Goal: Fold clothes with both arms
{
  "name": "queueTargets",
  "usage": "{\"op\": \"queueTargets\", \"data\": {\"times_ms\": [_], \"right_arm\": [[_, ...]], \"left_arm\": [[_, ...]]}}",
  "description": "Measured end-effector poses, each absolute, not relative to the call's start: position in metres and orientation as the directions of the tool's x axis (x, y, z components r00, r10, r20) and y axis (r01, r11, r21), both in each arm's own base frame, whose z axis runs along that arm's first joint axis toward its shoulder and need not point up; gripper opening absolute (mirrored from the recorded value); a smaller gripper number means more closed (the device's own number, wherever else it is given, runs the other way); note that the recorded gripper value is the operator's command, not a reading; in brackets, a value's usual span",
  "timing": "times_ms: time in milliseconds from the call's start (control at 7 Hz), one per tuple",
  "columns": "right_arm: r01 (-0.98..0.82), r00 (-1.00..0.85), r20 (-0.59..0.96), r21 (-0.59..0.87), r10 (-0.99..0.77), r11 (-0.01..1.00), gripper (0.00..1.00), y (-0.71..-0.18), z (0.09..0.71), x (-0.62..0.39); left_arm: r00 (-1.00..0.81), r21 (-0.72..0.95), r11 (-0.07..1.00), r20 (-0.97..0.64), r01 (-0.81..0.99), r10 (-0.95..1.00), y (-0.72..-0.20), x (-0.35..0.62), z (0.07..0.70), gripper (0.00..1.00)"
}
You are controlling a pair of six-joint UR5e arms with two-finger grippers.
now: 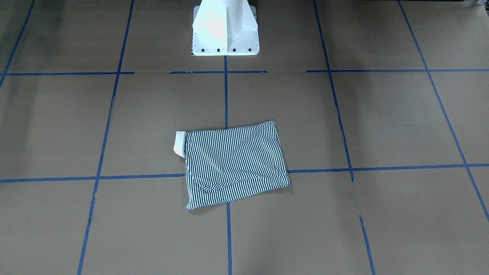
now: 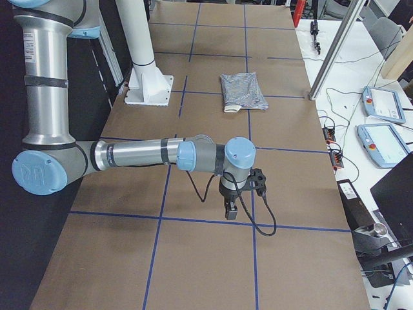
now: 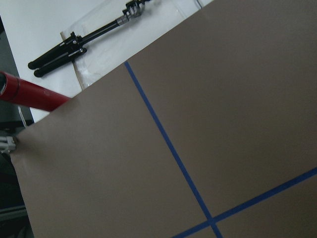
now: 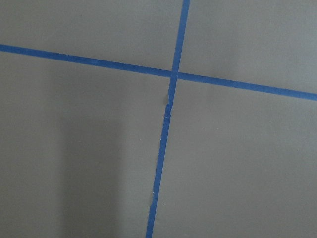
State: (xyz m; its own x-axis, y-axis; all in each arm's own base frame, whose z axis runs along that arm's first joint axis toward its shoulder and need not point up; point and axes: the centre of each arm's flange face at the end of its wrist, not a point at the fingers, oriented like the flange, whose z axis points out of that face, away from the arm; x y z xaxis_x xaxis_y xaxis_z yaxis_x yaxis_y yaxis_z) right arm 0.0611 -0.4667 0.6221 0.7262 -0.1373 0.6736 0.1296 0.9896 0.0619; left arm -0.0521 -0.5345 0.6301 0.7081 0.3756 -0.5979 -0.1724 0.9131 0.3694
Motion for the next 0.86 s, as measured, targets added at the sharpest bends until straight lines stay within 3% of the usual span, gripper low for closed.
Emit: {"op": "queueTargets", "data": {"times_ms": [286,857], "right_arm": [[0.126,0.709,0.695,0.047,-0.123,0.991,1.00,-0.459,0.629,0.060],[0.125,0.705,0.699,0.043,-0.120,0.991,1.00,-0.458,0.631,0.059]], "left_arm": [[0.617,0.309,0.943,-0.720,-0.125,0.317,-0.494,-0.059,0.672,1.00],[0.731,0.286,0.957,-0.641,-0.056,0.234,-0.486,-0.112,0.668,1.00]]}}
